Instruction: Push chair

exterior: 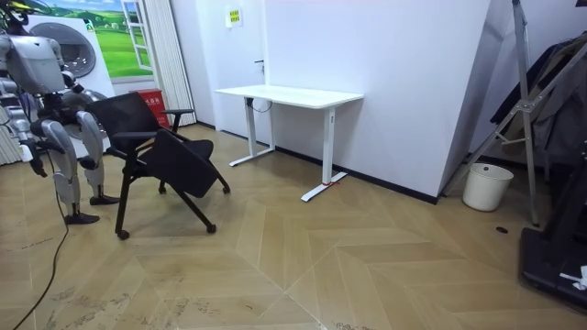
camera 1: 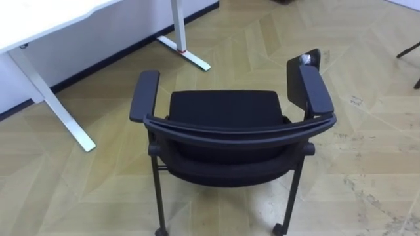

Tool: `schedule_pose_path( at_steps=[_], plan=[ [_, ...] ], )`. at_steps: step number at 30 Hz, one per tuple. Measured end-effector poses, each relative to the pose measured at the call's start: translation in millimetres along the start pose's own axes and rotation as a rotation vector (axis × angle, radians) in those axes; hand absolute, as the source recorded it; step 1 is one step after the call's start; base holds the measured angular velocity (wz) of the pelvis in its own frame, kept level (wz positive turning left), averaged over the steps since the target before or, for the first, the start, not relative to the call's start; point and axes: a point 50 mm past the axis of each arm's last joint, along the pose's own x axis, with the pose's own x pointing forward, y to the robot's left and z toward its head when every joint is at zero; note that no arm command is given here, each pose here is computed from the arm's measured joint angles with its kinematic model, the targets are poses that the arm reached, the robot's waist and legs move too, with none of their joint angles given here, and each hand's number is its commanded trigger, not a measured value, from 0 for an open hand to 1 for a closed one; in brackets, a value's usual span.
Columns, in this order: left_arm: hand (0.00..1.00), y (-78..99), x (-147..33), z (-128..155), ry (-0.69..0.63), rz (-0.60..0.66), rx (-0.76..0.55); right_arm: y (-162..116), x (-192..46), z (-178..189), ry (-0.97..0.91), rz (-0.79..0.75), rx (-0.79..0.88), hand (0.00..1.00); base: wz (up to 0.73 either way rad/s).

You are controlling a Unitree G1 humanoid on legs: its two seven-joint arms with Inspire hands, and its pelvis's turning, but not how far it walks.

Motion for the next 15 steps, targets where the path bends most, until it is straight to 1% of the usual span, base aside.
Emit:
schedule_pose_path(
  at_steps=[1,3,4,6,7,9,10,12,15],
  plan=[
    [0.0,1.3,1.3,6.8,-0.036,0.015,0.016,-1.3,0.0,-0.2,0.0,-0.004,0.005,0.0,-0.06],
    [0.0,5.6,4.6,30.1,-0.155,0.067,0.076,-3.7,0.3,4.2,-0.013,-0.007,-0.007,0.0,-0.02],
    [0.0,6.2,4.9,36.8,-0.185,0.077,0.084,-3.9,0.4,5.4,-0.016,-0.007,-0.015,0.0,0.0],
    [0.0,10.5,4.0,67.0,-0.32,0.129,0.106,-4.7,0.5,5.9,-0.012,-0.01,-0.02,0.0,0.0],
    [0.0,12.0,3.4,73.9,-0.352,0.144,0.112,-5.2,0.5,6.1,-0.007,-0.011,-0.02,0.0,-0.04],
    [0.0,15.1,-0.8,100.7,-0.482,0.196,0.152,-7.1,0.6,5.9,0.001,-0.016,-0.018,0.0,-0.04],
    [0.0,15.9,-1.7,106.8,-0.512,0.211,0.169,-7.0,0.6,6.0,0.001,-0.016,-0.018,0.0,0.0],
    [0.0,21.7,-9.4,128.2,-0.638,0.278,0.225,-6.8,0.8,4.2,0.014,-0.02,-0.018,0.0,0.0],
    [0.0,25.5,-18.7,146.4,-0.745,0.339,0.243,-7.8,0.8,1.8,0.026,-0.037,-0.015,0.0,0.0]
  ],
)
